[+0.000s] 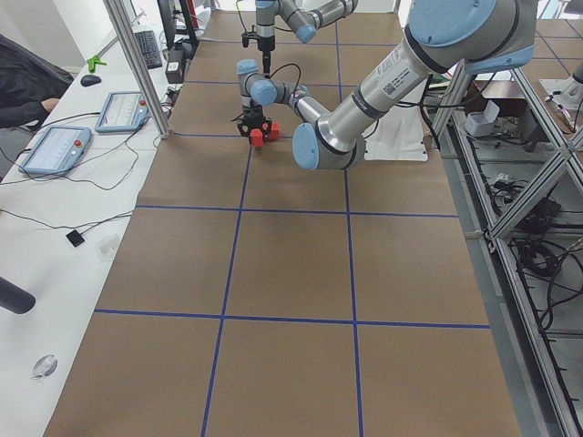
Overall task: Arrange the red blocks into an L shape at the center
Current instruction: 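Lower the cube beside the farther center cube and open the left gripper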
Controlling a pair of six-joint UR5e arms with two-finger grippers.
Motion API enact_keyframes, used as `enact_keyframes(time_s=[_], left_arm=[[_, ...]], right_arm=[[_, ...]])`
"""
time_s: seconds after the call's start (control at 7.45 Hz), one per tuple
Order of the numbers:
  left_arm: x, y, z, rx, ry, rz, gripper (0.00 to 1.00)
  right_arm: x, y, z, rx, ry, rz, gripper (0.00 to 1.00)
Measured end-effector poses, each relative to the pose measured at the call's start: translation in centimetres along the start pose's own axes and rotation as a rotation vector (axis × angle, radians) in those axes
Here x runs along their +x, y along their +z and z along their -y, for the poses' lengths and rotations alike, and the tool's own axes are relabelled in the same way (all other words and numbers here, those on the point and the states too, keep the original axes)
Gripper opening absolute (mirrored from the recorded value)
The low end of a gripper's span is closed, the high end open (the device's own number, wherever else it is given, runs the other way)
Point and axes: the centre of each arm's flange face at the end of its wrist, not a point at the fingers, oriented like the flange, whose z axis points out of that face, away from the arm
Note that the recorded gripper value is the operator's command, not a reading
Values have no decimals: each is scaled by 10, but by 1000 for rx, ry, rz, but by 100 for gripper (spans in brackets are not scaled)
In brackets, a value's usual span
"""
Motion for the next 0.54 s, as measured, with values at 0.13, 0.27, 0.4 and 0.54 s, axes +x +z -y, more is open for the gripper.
enact_keyframes(time_s=[0.13,0.27,0.4,0.54], left_arm=[[-2,1,-1,1,3,2,0],[-3,2,-2,0,4,4,0],[-4,2,-2,-2,6,5,0],[-4,1,-3,-4,6,4,0]], right_arm=[[0,0,0,3,0,-1,99],[0,0,0,4,0,-2,99],[-1,0,0,5,0,-2,99],[-1,0,0,5,0,-2,99]])
